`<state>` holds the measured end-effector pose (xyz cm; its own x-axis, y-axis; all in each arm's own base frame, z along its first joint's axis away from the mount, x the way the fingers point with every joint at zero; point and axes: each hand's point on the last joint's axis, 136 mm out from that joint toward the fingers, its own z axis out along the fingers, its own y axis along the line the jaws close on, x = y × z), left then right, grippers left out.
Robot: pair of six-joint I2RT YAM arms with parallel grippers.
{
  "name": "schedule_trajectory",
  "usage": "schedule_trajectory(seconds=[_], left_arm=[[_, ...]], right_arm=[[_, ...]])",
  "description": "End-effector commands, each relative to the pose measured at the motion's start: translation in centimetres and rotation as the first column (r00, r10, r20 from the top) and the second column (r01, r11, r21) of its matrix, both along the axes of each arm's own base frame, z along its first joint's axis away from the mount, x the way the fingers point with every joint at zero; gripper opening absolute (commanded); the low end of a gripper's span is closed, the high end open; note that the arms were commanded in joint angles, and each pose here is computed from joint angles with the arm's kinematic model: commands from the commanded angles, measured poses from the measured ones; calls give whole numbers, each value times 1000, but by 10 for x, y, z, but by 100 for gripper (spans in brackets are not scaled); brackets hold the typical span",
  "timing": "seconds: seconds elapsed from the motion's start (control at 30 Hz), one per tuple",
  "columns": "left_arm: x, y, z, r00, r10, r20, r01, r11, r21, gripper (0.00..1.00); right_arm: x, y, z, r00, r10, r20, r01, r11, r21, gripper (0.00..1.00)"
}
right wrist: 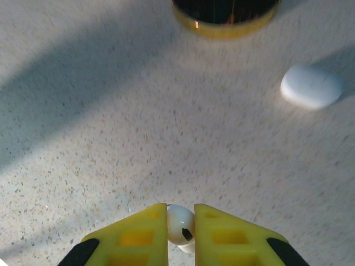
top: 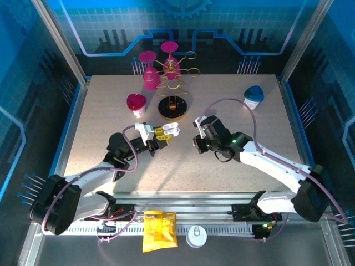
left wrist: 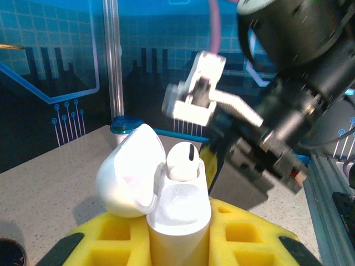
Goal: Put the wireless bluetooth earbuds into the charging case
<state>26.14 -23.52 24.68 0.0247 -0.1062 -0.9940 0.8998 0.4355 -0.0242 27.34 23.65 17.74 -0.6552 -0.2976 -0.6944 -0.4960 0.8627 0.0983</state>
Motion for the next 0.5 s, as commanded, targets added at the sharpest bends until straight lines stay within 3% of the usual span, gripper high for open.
schedule_trajectory(seconds=[0.0,0.33,0.47], left_arm=[[8,2,10,999,22,29,-21,1000,-6,19],[13,-1,10,1000,18,5,-18,1000,-8,19],[13,-1,9,1000,19,1,-19,1000,-2,19]], right_arm=[[6,5,50,982,51,183,-49,999,-15,14],[-8,45,133,865,195,462,-198,979,-43,13],[-15,66,148,814,258,520,-260,963,-71,13]])
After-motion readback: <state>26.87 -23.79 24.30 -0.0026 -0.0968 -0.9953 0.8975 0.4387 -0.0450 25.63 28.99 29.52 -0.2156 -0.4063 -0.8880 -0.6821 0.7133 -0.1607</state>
